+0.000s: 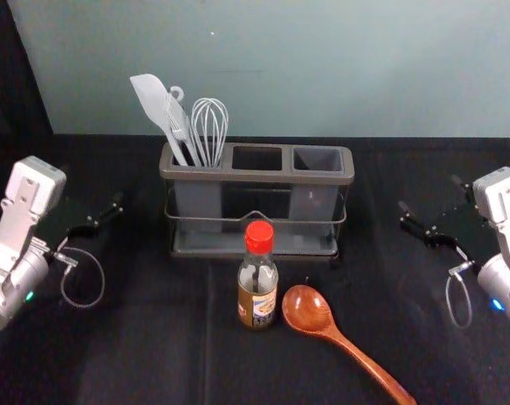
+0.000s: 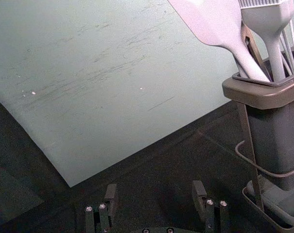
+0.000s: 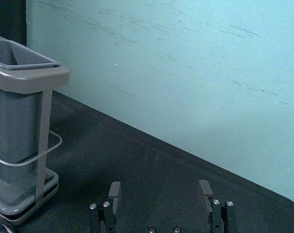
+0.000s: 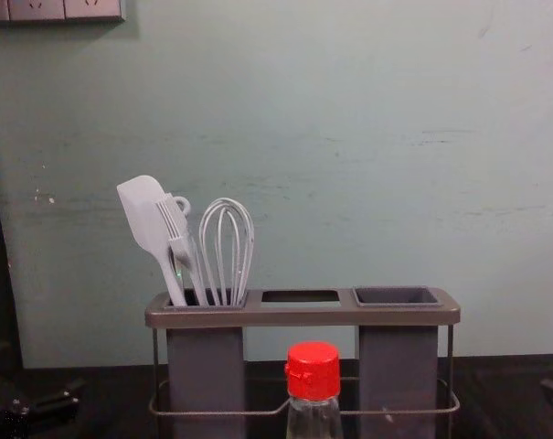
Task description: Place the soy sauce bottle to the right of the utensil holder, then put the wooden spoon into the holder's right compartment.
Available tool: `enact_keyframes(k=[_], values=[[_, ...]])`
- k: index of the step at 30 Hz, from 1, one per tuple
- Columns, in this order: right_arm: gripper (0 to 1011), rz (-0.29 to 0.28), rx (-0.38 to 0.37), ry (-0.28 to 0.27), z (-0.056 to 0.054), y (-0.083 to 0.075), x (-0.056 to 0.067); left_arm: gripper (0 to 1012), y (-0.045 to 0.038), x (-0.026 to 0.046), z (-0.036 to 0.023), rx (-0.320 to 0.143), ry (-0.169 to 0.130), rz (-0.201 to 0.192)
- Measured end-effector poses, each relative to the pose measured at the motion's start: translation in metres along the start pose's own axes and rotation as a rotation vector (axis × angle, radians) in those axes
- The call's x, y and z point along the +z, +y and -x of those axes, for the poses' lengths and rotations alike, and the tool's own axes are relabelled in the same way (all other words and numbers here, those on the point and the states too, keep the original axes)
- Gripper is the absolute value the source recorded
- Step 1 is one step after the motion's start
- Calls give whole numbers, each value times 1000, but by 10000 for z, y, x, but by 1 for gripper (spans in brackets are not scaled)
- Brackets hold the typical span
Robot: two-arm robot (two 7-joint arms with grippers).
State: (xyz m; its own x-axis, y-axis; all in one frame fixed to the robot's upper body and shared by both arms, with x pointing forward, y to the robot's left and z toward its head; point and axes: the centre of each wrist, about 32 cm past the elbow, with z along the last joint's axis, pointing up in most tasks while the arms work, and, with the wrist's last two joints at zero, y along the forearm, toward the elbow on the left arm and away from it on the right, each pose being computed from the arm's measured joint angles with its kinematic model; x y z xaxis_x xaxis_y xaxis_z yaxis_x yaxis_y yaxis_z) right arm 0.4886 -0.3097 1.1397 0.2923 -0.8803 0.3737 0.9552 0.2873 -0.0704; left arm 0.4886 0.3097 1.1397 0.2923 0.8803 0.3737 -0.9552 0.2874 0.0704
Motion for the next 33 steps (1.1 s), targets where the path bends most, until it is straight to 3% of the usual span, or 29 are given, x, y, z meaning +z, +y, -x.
enact_keyframes(k=[33], values=[[1003,0,0,0,0,0,0,1000,0,0,0,0,0,0]])
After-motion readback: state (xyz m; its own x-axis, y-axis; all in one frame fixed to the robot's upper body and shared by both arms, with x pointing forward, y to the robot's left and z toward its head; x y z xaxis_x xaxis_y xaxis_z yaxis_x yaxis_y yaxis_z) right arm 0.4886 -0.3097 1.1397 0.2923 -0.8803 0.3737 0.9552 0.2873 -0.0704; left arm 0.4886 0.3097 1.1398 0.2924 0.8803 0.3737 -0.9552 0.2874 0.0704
